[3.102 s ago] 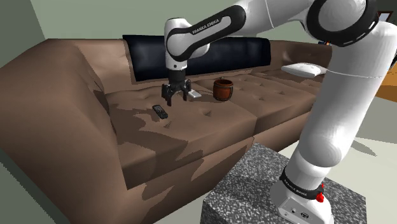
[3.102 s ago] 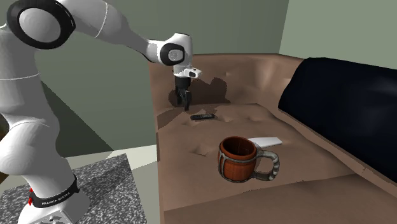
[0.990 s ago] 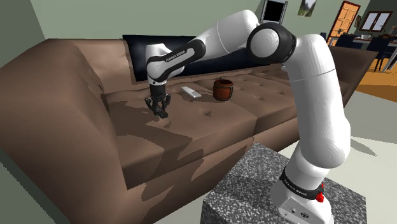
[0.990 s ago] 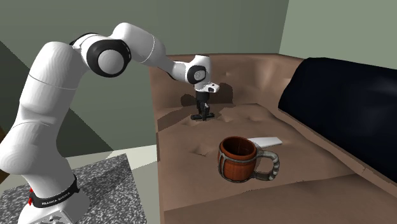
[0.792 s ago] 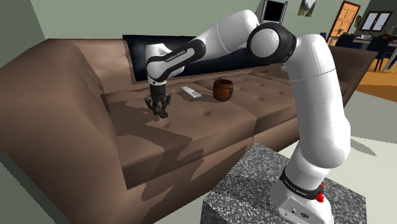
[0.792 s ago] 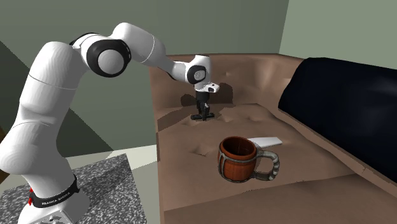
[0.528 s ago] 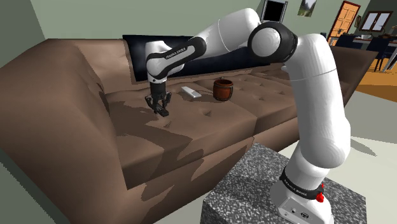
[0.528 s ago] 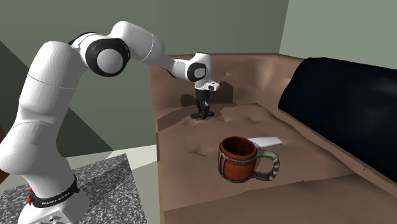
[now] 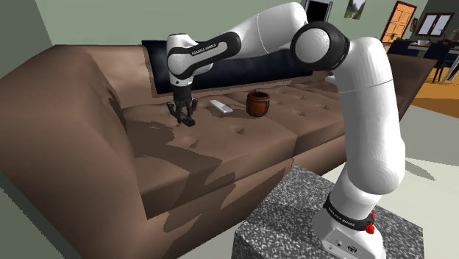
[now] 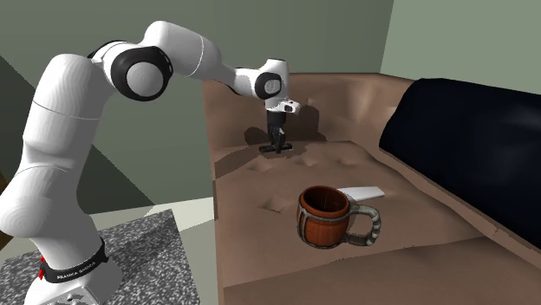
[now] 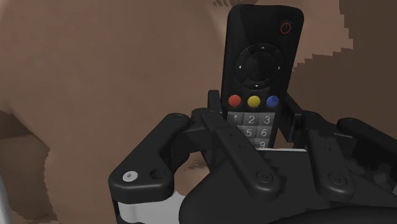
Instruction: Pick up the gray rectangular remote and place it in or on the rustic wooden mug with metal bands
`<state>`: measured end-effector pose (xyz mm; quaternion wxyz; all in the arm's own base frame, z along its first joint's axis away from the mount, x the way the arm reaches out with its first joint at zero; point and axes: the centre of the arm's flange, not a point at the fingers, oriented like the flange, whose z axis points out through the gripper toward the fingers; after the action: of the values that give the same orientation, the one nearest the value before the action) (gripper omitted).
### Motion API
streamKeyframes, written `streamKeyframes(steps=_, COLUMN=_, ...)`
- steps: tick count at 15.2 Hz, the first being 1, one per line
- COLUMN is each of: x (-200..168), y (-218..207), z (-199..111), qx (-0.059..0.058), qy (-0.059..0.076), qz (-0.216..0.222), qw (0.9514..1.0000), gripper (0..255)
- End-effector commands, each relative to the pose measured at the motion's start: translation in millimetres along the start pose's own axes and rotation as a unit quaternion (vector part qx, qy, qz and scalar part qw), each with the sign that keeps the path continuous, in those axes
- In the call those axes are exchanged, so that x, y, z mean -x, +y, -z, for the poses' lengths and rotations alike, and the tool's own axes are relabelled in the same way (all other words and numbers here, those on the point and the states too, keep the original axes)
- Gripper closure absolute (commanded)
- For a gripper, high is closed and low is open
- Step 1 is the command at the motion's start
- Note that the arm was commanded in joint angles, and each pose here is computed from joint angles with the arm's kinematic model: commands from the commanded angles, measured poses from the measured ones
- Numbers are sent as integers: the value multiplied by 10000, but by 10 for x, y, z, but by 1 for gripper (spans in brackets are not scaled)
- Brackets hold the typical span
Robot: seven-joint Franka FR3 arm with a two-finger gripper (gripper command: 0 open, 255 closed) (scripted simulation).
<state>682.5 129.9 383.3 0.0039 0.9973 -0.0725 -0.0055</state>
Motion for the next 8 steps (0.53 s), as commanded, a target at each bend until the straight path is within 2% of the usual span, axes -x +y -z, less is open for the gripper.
streamKeyframes(steps=1, x=8, y=2, z=105, qx=0, qy=-1, qz=0, qw=10000, gripper=255)
streamKeyframes(steps=8, x=12, y=5, z=475, qx=0, qy=-1, qz=0, qw=10000, gripper=255)
